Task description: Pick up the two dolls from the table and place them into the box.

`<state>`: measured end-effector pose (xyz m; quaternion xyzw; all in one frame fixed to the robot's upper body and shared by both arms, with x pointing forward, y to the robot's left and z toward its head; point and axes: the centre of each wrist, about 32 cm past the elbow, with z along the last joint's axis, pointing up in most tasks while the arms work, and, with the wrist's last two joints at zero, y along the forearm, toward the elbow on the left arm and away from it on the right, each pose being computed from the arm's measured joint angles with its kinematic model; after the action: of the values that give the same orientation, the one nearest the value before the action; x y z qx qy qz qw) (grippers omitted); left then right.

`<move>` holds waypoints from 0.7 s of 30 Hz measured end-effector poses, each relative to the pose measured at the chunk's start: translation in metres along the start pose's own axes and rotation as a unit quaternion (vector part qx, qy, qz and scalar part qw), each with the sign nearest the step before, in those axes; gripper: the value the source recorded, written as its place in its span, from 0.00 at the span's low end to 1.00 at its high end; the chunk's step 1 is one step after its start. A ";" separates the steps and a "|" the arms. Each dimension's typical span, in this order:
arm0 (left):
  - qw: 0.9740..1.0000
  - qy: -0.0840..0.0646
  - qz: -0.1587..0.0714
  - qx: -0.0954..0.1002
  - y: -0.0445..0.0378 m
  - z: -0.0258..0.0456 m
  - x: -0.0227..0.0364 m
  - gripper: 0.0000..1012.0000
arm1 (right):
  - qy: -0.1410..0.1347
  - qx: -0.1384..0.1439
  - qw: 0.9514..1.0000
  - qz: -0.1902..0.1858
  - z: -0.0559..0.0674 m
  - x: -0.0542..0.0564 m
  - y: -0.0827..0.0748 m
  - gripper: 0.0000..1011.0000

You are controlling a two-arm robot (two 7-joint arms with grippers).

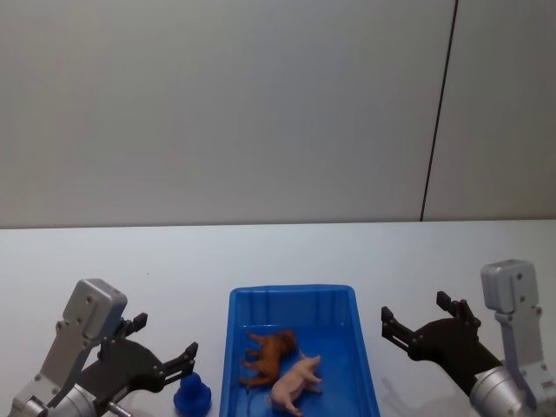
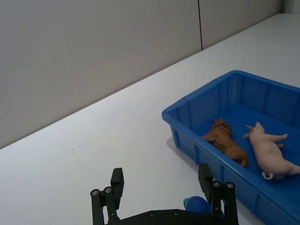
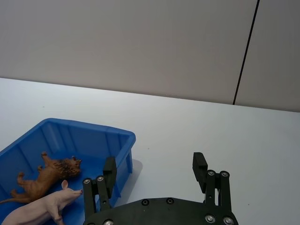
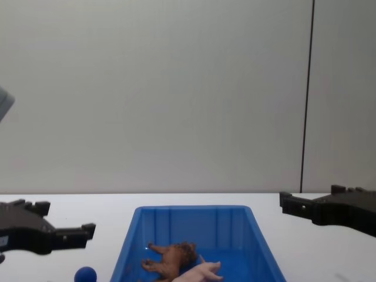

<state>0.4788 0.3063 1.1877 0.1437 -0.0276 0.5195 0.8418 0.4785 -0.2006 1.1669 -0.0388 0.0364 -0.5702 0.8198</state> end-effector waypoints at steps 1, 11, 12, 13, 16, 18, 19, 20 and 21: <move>1.000 0.001 -0.004 0.003 0.0002 -0.0026 0.0019 0.99 | 0.000 0.000 1.000 0.000 0.000 0.000 0.000 0.99; 0.999 0.009 -0.030 0.018 0.0004 -0.0162 0.0108 0.99 | 0.000 0.000 1.000 0.000 0.000 0.000 0.000 0.99; 0.999 0.010 -0.032 0.018 0.0004 -0.0172 0.0113 0.99 | 0.000 0.000 1.000 0.000 0.000 0.000 0.000 0.99; 0.999 0.012 -0.035 0.021 0.0003 -0.0195 0.0125 0.99 | 0.000 0.000 1.000 0.000 0.000 0.000 0.000 0.99; 0.999 0.015 -0.043 0.023 -0.0002 -0.0230 0.0139 0.99 | 0.000 0.000 1.000 0.000 0.000 0.000 0.000 0.99; 0.998 0.016 -0.047 0.024 -0.0007 -0.0249 0.0143 0.99 | 0.000 0.000 1.000 0.000 0.000 0.000 0.000 0.99; 0.998 0.018 -0.050 0.025 -0.0013 -0.0266 0.0146 0.99 | 0.000 0.000 1.000 0.000 0.000 0.000 0.000 0.99; 0.998 0.018 -0.052 0.025 -0.0015 -0.0271 0.0147 0.99 | 0.000 0.000 1.000 0.000 0.000 0.000 0.000 0.99; 0.998 0.019 -0.055 0.026 -0.0020 -0.0282 0.0148 0.99 | 0.000 0.000 1.000 0.000 0.000 0.000 0.000 0.99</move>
<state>0.4844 0.3260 1.1632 0.1570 0.0098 0.4760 0.8653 0.4784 -0.2006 1.1669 -0.0390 0.0365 -0.5702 0.8197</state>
